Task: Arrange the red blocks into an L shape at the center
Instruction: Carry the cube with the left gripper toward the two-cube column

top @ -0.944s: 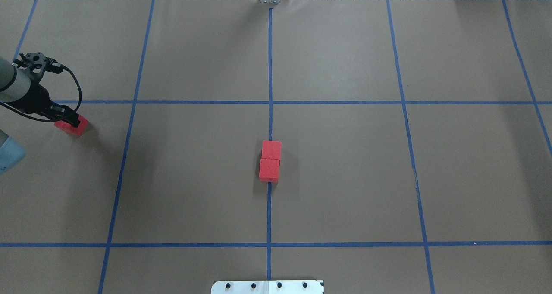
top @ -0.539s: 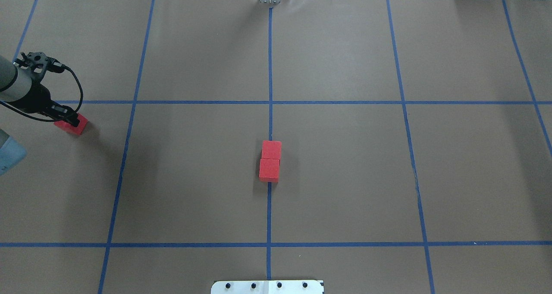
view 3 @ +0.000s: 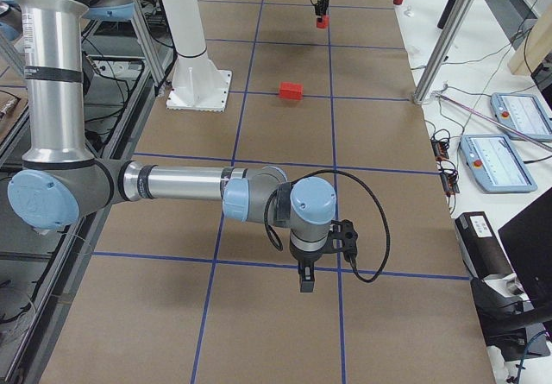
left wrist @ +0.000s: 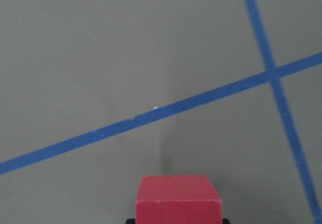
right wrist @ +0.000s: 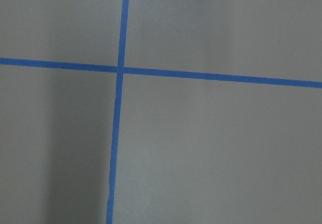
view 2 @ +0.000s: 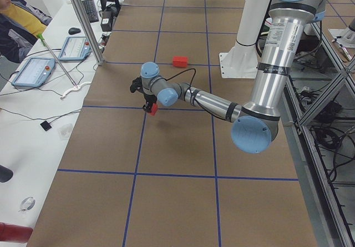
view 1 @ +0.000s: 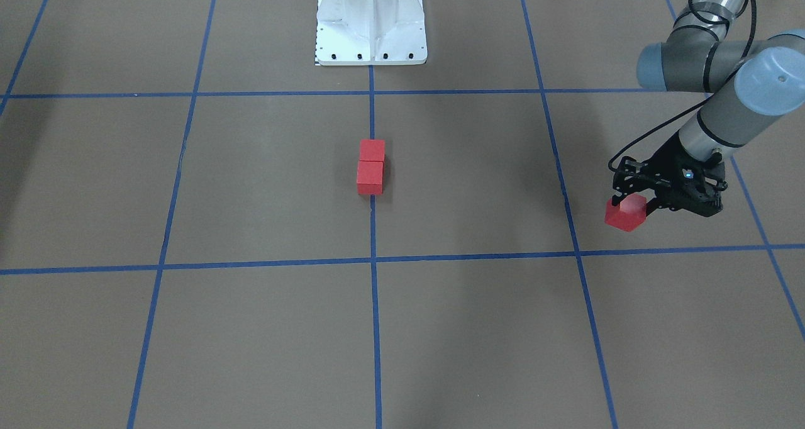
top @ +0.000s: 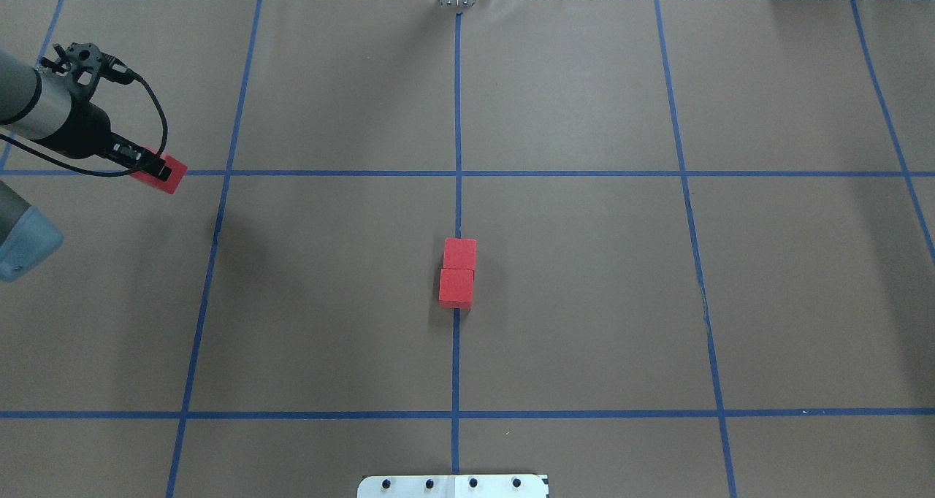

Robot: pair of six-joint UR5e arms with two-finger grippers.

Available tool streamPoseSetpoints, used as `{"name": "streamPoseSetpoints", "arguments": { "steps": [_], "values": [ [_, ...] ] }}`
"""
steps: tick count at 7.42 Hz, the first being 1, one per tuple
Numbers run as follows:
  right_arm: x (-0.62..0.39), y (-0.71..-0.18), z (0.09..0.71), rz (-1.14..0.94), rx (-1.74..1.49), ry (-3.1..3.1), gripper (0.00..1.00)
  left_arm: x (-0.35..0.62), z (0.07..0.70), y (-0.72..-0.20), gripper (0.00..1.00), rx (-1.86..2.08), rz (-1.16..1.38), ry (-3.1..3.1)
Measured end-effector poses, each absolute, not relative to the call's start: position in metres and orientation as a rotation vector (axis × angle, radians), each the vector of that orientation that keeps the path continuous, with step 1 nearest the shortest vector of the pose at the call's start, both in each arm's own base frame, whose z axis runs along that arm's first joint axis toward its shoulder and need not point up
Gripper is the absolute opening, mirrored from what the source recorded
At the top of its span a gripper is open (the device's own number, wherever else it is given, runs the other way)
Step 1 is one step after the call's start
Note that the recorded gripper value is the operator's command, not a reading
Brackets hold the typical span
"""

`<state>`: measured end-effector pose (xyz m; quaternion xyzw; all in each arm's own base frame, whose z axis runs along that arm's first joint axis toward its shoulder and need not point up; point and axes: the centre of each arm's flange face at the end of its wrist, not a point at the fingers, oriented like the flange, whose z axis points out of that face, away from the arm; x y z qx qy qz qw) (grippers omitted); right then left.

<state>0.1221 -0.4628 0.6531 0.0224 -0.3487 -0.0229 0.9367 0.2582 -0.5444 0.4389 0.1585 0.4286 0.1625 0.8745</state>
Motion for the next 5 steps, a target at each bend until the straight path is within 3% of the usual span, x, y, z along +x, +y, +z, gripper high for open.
{"name": "streamPoseSetpoints", "arguments": {
  "steps": [5],
  "values": [
    [0.122, -0.464, 0.652, -0.047, 0.049, -0.712, 1.00, 0.300, 0.359, -0.540, 0.00, 0.462, 0.510, 0.952]
  ]
}}
